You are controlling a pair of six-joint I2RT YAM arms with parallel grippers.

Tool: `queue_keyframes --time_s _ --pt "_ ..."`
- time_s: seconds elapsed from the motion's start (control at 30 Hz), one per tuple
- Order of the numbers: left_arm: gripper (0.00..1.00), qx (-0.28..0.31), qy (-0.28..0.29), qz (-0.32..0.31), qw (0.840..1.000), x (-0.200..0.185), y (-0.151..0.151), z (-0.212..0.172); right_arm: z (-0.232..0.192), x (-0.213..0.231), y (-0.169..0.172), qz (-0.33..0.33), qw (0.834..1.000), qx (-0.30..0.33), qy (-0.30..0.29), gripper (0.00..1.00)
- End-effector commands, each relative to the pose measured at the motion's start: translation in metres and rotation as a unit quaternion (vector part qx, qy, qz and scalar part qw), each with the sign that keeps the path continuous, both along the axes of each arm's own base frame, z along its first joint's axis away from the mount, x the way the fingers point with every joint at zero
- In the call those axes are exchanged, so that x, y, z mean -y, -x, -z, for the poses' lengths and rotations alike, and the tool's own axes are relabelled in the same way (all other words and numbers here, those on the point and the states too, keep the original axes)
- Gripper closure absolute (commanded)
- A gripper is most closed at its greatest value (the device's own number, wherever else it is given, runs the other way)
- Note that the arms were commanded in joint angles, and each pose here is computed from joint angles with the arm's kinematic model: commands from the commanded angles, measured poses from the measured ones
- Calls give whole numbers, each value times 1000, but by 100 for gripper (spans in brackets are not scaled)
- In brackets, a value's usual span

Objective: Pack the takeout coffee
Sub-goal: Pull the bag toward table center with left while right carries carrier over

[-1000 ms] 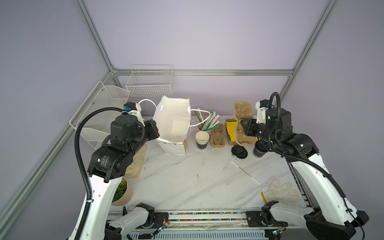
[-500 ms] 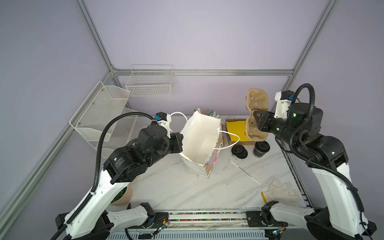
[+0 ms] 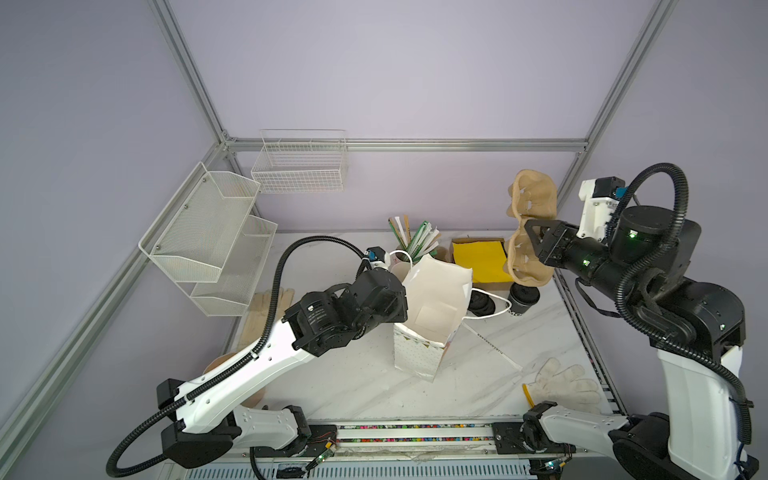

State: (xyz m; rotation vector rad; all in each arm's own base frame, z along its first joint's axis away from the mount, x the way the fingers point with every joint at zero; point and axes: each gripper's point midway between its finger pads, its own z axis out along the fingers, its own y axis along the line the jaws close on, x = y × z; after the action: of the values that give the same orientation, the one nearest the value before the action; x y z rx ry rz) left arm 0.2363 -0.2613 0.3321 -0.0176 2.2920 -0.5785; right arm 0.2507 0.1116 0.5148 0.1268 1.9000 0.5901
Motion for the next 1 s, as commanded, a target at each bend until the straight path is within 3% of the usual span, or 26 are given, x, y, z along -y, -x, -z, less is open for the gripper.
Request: queue_keyframes --time_s 0.0,0.43,0.57,0.97 --pt "100 10 22 -35 999 8 -11 5 17 -19 2 -35 998 -49 -36 74" --pt "100 3 49 -62 997 41 -28 31 52 -55 -11 -76 985 -123 -92 75" --pt "100 -5 38 -68 997 52 -34 47 69 -59 -15 -77 982 -145 -90 75" --pt "100 7 42 -88 995 58 -41 49 117 -79 -28 -63 979 -185 -57 75"
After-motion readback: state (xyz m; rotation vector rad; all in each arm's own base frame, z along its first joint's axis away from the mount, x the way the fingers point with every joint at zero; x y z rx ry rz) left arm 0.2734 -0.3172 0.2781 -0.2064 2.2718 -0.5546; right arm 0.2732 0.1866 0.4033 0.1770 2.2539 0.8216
